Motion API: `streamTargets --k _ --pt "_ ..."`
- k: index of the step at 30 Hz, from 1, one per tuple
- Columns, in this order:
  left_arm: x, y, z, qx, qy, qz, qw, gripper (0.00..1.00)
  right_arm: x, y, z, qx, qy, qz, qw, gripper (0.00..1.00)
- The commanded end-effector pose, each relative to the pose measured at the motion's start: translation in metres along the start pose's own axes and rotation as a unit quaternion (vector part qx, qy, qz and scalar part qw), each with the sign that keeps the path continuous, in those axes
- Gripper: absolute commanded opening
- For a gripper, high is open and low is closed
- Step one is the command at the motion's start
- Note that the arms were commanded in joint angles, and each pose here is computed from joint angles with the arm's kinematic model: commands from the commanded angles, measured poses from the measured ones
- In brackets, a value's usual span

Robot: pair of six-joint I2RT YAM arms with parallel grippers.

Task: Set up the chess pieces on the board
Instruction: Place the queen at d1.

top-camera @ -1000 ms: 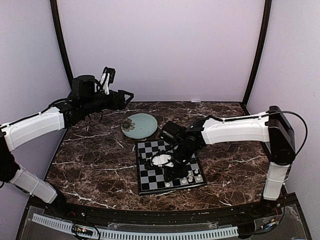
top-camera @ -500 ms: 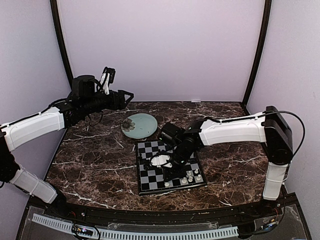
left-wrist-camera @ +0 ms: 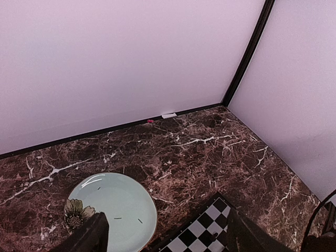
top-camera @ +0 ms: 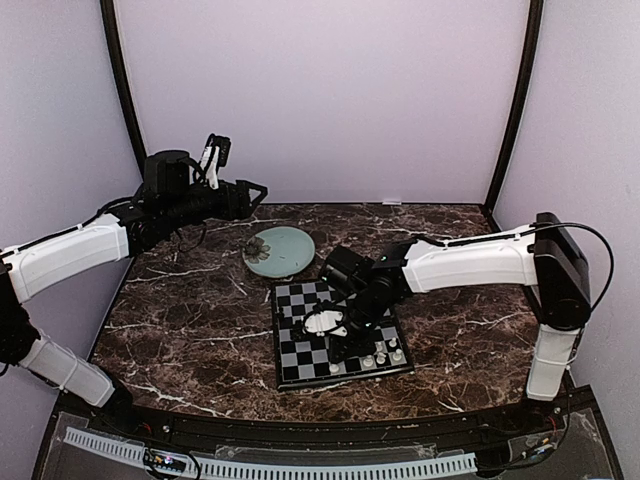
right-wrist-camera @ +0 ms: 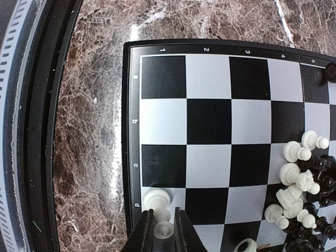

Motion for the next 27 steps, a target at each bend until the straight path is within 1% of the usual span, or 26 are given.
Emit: streamTargets --k 1,19,27 --pt "-0.009 -0.008 -0.011 0.014 -0.013 0.002 1.0 0.8 0.006 0.007 0.0 0.005 0.023 -0.006 1.0 0.15" --pt "-0.009 -0.008 -0.011 0.016 -0.013 0.002 1.0 0.8 -0.001 0.007 -0.014 0.013 0.021 -0.006 1.0 0.15" --pt "-0.008 -0.008 -0.011 0.016 -0.012 0.001 1.0 0.8 0.0 0.007 -0.011 0.012 0.023 -0.006 1.0 0.15"
Point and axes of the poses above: each gripper's point midway between its finger pads, its own z axis out along the fingers, its own y axis along the line the jaws close on, x = y × z, the point moved 8 cm from there along -z, back along the fingers, and after that the axes turned 15 degrees about -z, right-handed, at the moved point
